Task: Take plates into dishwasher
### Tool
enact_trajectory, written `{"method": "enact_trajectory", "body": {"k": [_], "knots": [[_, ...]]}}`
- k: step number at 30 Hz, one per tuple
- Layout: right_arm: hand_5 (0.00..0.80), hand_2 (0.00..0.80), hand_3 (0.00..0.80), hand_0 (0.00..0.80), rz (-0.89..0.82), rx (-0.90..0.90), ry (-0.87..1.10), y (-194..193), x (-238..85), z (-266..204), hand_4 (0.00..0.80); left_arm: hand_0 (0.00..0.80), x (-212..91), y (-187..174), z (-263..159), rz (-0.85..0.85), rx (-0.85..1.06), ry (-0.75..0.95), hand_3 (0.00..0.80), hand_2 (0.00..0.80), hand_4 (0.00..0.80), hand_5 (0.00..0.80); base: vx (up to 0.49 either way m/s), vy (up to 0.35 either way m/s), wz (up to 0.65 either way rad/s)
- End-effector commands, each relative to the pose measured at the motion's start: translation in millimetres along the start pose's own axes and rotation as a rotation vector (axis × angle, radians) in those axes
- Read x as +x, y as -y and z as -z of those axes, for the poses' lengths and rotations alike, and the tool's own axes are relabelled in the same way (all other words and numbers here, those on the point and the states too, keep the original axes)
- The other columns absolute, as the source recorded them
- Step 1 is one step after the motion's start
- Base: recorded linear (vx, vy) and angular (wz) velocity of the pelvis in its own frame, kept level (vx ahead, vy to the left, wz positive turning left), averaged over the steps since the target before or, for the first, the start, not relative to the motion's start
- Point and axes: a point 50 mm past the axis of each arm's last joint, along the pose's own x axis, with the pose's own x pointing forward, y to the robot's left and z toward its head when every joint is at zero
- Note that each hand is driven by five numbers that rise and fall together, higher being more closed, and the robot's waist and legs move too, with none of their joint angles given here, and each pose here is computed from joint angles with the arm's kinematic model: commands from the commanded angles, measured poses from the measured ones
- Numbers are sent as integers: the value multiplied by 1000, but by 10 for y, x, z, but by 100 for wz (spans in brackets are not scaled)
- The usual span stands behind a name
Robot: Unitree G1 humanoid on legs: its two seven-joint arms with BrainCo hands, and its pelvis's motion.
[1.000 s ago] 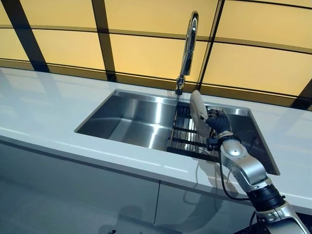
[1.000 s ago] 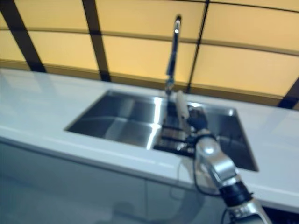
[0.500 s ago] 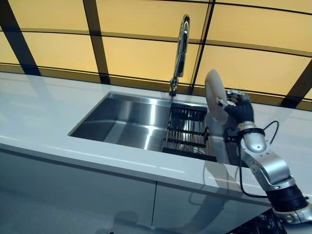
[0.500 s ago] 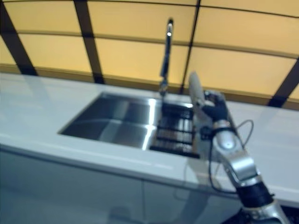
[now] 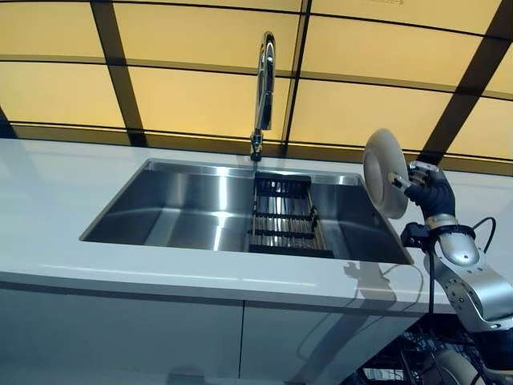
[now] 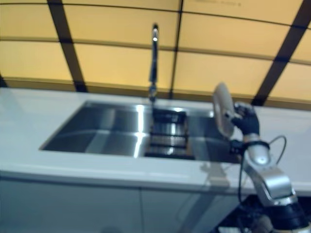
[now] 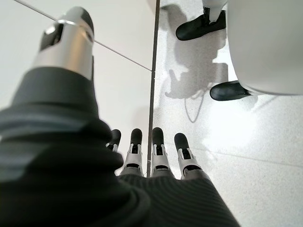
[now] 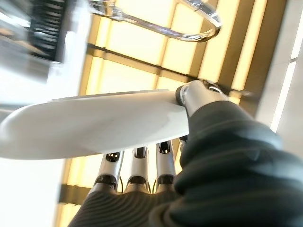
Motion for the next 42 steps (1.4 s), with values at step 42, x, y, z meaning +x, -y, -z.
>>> {"method": "enact_trajectory", "body": {"k": [42], "knots": [[800,800,800,800,19,-194,246,618,-64,-239,800,0,-45,-378,57,-93,1,4,0,0,0,0,-32,-54,-19]]}}
